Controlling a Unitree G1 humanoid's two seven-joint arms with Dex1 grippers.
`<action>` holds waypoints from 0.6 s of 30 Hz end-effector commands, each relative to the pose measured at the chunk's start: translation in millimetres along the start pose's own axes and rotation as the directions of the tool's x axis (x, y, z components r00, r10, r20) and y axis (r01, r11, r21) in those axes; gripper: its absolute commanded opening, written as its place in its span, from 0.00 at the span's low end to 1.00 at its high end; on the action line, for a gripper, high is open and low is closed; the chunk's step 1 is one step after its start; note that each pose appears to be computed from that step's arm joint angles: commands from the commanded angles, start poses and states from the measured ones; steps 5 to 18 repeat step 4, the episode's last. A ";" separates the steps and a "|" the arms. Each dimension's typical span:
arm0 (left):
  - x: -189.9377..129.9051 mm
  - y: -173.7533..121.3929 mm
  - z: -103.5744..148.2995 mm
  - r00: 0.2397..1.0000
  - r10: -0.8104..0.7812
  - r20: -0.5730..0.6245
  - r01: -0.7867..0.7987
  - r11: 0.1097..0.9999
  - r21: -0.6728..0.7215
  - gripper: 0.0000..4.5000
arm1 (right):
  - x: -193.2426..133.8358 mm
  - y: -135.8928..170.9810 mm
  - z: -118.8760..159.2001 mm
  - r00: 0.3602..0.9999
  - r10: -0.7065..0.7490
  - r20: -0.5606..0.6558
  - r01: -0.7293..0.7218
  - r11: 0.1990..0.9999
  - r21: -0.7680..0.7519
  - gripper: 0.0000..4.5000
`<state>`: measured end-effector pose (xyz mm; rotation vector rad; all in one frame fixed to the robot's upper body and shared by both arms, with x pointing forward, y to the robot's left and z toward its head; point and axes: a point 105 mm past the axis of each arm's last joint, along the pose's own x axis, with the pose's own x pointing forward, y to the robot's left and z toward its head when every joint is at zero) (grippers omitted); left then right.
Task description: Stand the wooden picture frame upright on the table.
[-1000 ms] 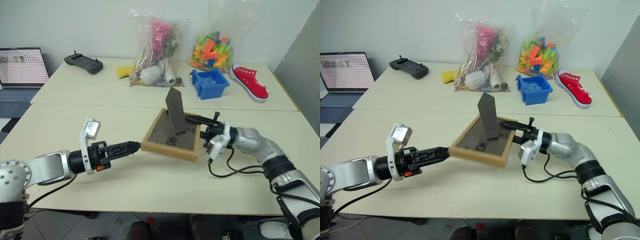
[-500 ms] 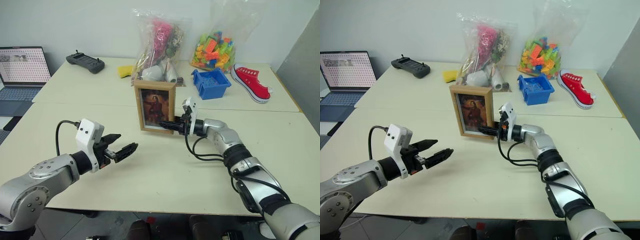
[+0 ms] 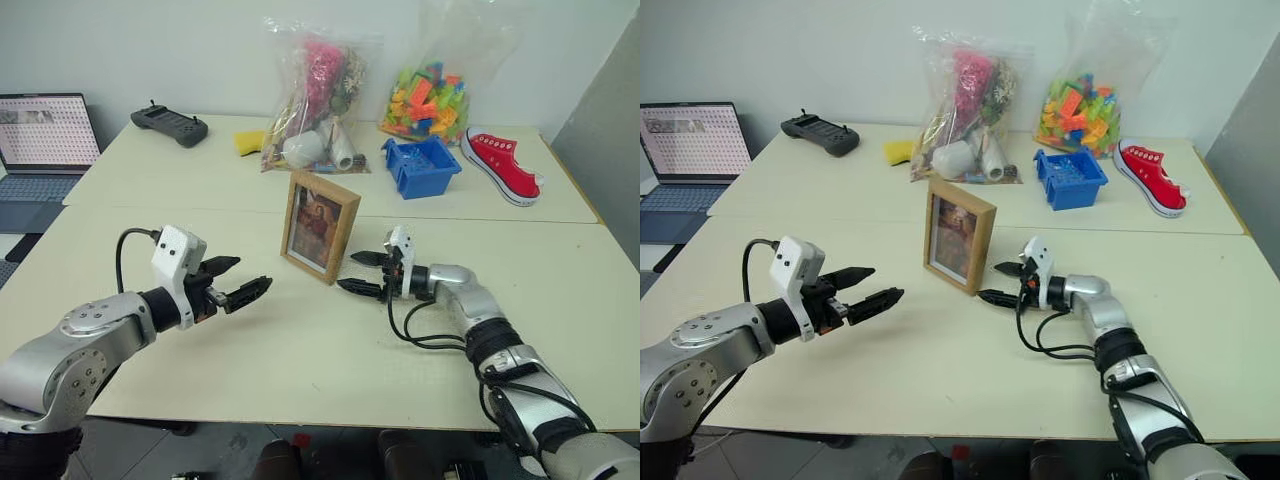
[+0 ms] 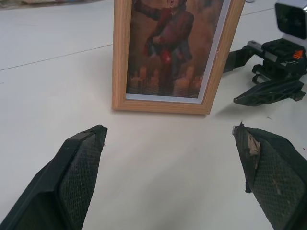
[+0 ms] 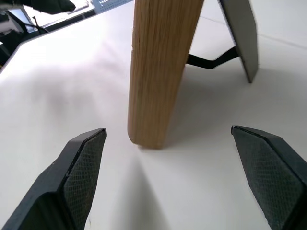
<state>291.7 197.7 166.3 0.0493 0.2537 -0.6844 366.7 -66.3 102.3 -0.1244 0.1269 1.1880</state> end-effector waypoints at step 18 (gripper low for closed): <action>-9.1 25.4 32.4 0.998 -0.055 -0.023 0.056 0.995 0.079 1.00 | -69.6 9.0 63.9 0.998 -0.056 -0.001 0.055 0.988 -0.142 0.98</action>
